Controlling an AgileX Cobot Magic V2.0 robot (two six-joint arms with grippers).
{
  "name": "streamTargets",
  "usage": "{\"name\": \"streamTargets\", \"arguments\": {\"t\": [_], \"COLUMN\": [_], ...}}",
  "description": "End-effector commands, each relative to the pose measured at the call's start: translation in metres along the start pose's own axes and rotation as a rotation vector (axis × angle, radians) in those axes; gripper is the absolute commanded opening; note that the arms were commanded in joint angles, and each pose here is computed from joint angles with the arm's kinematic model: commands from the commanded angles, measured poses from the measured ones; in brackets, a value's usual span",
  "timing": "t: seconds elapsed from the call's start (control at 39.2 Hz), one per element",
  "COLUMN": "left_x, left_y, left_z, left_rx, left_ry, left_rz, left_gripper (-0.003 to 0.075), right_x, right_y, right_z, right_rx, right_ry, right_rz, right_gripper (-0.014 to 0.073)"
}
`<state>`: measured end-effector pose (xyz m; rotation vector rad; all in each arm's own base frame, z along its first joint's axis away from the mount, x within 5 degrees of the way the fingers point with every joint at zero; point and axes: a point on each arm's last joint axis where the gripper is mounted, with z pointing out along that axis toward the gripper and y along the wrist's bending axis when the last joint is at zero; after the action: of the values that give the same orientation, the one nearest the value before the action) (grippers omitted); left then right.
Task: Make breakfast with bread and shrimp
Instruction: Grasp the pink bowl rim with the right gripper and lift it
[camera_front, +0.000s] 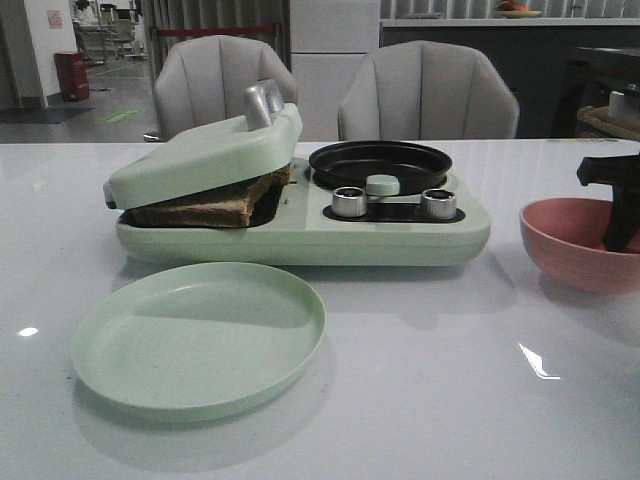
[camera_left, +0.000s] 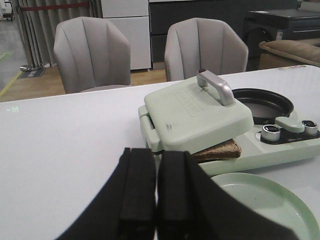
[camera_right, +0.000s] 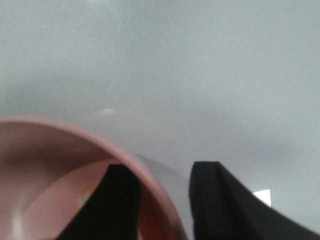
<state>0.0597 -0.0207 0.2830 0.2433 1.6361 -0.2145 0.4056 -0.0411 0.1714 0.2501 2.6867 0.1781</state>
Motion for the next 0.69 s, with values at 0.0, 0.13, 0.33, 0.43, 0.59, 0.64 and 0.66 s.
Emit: {"name": "streamTargets", "arguments": {"t": [0.0,0.13,0.33,0.43,0.59,0.64,0.66], "left_x": [-0.016,-0.016,-0.016,-0.016,-0.016,-0.016,-0.016], "left_y": [0.002,0.002,0.002,0.002,0.002,0.002,0.002], "left_z": [-0.001,-0.001,-0.001,-0.001,-0.001,-0.001,-0.001], "left_rx": [-0.017,-0.017,-0.017,-0.017,-0.017,-0.017,-0.017], "left_ry": [-0.097,-0.097,-0.097,-0.097,-0.097,-0.097,-0.097], "left_rz": [-0.024,-0.024,-0.024,-0.024,-0.024,-0.024,-0.024], "left_gripper": [0.0120,0.0120,0.0120,0.0120,0.0120,0.0120,0.0120], "right_x": [-0.018,-0.019,-0.020,-0.028,-0.050,-0.058,-0.061], "right_y": [0.002,0.002,0.003,0.004,0.012,0.015,0.016], "right_z": [-0.026,-0.026,-0.028,-0.040,-0.073,-0.085,-0.089], "right_rx": [-0.002,-0.001,-0.002,0.005,-0.009,-0.015,-0.019], "right_ry": [-0.121,-0.125,-0.137,-0.174,-0.260,-0.286,-0.295], "right_rz": [-0.013,-0.013,-0.013,-0.034,-0.053,-0.061,-0.064], "right_gripper": [0.0176,0.0133,0.0133,0.0133,0.0133,0.0133,0.0133]}}
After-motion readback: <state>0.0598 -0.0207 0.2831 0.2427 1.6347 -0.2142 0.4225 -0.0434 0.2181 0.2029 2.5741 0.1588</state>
